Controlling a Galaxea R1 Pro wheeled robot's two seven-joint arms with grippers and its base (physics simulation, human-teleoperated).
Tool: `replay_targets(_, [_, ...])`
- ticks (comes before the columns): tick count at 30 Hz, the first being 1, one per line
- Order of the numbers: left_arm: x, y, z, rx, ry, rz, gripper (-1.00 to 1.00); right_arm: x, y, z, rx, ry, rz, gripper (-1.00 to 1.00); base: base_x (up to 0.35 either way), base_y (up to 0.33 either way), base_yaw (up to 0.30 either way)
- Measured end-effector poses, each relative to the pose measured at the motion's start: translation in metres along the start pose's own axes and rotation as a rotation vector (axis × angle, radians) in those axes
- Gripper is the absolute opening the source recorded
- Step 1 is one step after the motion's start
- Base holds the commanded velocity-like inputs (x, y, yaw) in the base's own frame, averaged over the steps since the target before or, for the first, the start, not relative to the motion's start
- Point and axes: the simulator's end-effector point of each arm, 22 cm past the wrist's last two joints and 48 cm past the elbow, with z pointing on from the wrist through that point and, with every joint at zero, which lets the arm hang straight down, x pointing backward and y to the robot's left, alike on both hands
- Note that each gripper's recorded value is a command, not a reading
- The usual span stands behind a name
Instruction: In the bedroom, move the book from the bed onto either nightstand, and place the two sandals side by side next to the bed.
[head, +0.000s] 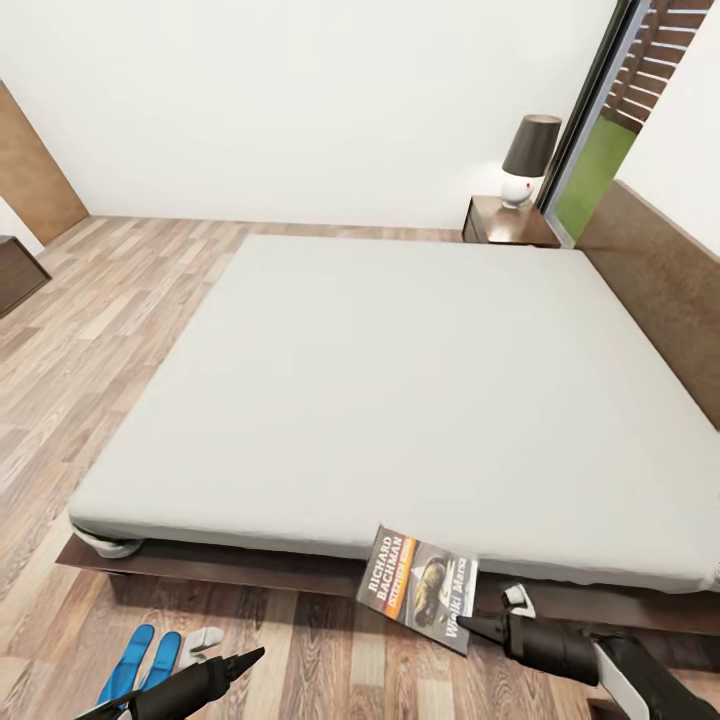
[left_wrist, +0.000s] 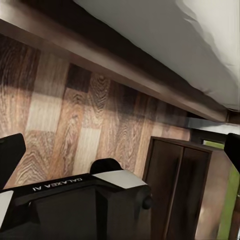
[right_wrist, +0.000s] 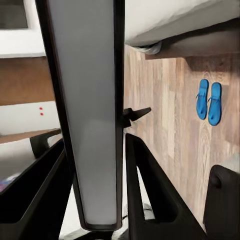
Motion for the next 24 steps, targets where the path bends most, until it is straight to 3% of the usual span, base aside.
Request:
replay_targets(4, [0.002,-0.004,-0.003,0.001,0.009,0.005,1.00,0.027,-0.018,-0.010,0.067,0.059,0.045,-1.00,0.000,0.000,0.000])
replay_targets(9, [0.006,-0.010,-0.007,0.003,0.023,0.012,1.00,0.052,-0.033,-0.023,0.120,0.084,0.116,-1.00,0.000,0.000,0.000])
replay_targets(24, [0.007,-0.012,-0.008,0.006,0.025,0.012,1.00,0.058,-0.036,-0.027,0.132,0.086,0.139,-1.00,0.000,0.000,0.000])
